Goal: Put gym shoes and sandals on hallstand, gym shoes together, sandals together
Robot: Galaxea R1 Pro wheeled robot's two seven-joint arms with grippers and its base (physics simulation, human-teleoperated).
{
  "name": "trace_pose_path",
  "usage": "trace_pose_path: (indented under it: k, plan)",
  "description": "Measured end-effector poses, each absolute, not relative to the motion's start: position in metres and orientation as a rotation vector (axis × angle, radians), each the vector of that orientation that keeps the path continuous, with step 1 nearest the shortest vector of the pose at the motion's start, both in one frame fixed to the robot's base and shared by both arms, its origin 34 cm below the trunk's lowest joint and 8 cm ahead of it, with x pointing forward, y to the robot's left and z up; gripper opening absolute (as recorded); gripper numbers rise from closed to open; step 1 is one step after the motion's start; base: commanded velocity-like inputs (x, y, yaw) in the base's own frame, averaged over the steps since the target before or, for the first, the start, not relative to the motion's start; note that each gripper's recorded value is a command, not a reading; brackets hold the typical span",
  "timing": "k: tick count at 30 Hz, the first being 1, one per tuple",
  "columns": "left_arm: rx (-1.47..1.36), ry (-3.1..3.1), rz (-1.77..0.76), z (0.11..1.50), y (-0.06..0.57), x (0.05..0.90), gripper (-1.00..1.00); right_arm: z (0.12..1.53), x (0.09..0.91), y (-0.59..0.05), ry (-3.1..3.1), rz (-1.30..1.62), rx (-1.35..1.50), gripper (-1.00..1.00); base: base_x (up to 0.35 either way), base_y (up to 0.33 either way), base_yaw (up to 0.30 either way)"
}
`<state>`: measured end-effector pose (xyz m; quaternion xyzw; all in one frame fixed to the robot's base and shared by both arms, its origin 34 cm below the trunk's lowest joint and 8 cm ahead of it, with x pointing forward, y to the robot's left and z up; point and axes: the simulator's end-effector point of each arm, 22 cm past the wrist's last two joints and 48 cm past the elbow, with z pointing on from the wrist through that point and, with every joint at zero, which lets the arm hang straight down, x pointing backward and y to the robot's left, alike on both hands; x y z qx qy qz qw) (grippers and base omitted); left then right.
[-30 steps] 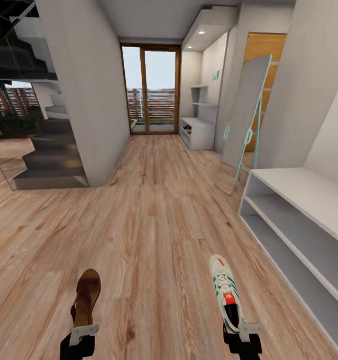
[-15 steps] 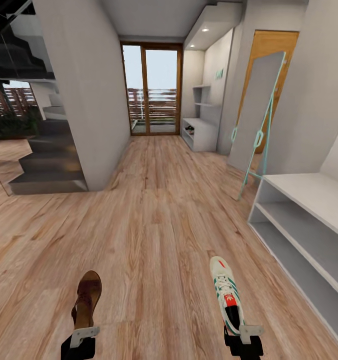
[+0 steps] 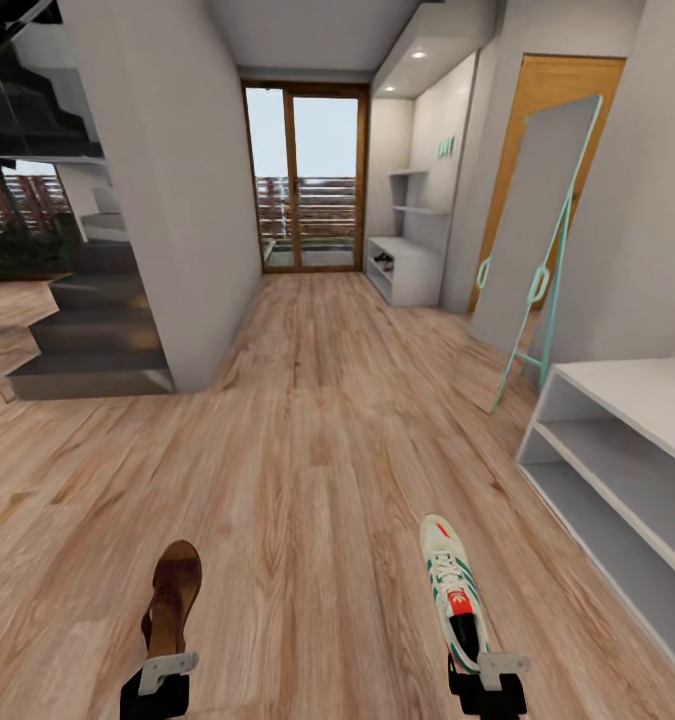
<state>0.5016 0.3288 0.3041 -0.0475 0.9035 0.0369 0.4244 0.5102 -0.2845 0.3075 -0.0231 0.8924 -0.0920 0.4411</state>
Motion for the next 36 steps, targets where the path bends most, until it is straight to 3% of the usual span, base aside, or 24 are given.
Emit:
trace_pose_path:
  k: [20, 36]
  plan:
    - [-0.115, 2.246, 0.092, 0.307, 0.329, 0.503, -1.00, 0.304, 0.503, -0.285, 2.228, -0.231, -0.057, -1.00, 0.337, -0.050, 0.000]
    - [-0.116, 2.245, 0.095, 0.307, 0.330, 0.503, -1.00, 0.274, 0.449, -0.296, 2.340, -0.262, -0.076, -1.00, 0.338, -0.016, 0.000]
